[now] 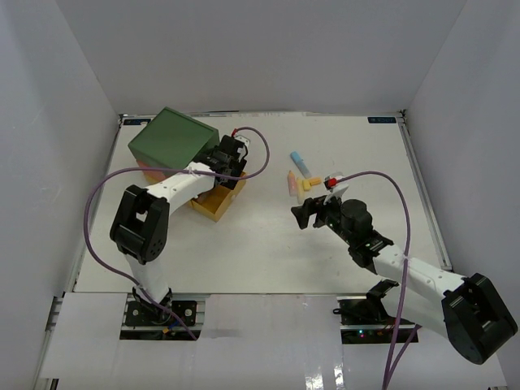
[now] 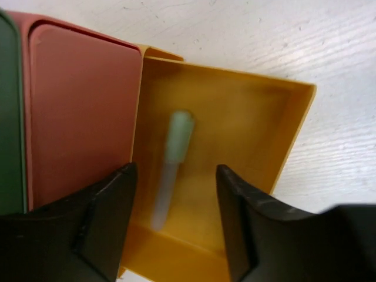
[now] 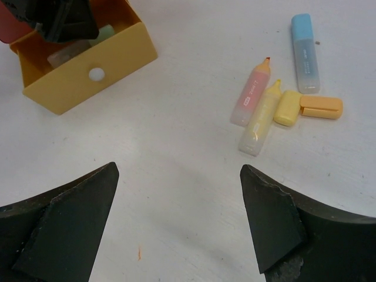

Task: Sort the stationery into containers
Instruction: Place the pen in the drawer, then pick up the pen from the center of the board.

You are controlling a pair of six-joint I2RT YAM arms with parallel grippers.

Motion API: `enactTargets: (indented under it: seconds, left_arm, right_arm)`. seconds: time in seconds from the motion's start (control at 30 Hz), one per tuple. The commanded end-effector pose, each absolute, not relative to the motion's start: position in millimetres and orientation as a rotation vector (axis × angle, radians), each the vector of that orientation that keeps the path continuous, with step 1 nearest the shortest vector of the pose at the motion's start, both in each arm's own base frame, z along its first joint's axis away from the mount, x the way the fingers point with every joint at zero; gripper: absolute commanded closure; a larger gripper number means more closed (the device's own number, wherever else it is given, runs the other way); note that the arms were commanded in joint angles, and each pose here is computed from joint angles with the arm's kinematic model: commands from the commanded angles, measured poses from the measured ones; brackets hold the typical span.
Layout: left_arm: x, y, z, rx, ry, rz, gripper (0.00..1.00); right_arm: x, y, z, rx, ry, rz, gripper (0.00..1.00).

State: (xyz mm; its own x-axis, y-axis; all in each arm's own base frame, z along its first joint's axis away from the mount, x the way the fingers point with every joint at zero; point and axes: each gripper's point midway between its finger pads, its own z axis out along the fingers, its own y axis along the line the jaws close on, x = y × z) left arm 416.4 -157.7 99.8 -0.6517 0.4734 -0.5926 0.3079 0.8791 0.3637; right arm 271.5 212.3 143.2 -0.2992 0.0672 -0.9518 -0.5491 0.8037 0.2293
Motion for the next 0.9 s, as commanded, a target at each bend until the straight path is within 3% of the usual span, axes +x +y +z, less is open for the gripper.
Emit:
enactTargets:
  seconds: [0.0,0.17,0.47,0.53,0.57,0.77,0.87]
  left_arm:
    - [426.9,-163.3,134.9,0.534,2.258,0.268,0.29]
    - [419.7,-181.4,172.1,0.48,2.199,0.083,0.16]
    - [373.7,-232.8,236.8,0.509,2.035,-0.428,0.09]
    - [362.6,-237.5,247.7,0.5,1.994,-0.505,0.08]
    - [359.3,-238.8,251.5,0.498,1.981,-0.527,0.07]
    - [355.0,-218.3,281.3,0.333,1.841,-0.508,0.04]
    - [353.7,-201.9,294.4,0.245,1.777,-0.467,0.03]
  right_arm:
    - [280.9,205.5,143.4,-0.394,1.797,0.548,0.1]
    - [300.7,196.8,146.7,-0.406,1.862,0.47,0.1]
    - [380.7,171.9,160.8,-0.352,1.969,0.332,0.1]
    - [396.4,165.5,139.5,-0.374,2.05,0.278,0.1]
    - [411.2,169.4,154.4,-0.382,2.027,0.274,0.1]
    - [449.2,174.2,96.1,-0.473,2.208,0.191,0.0]
    - [467.9,182.8,87.6,-0.491,2.232,0.193,0.04]
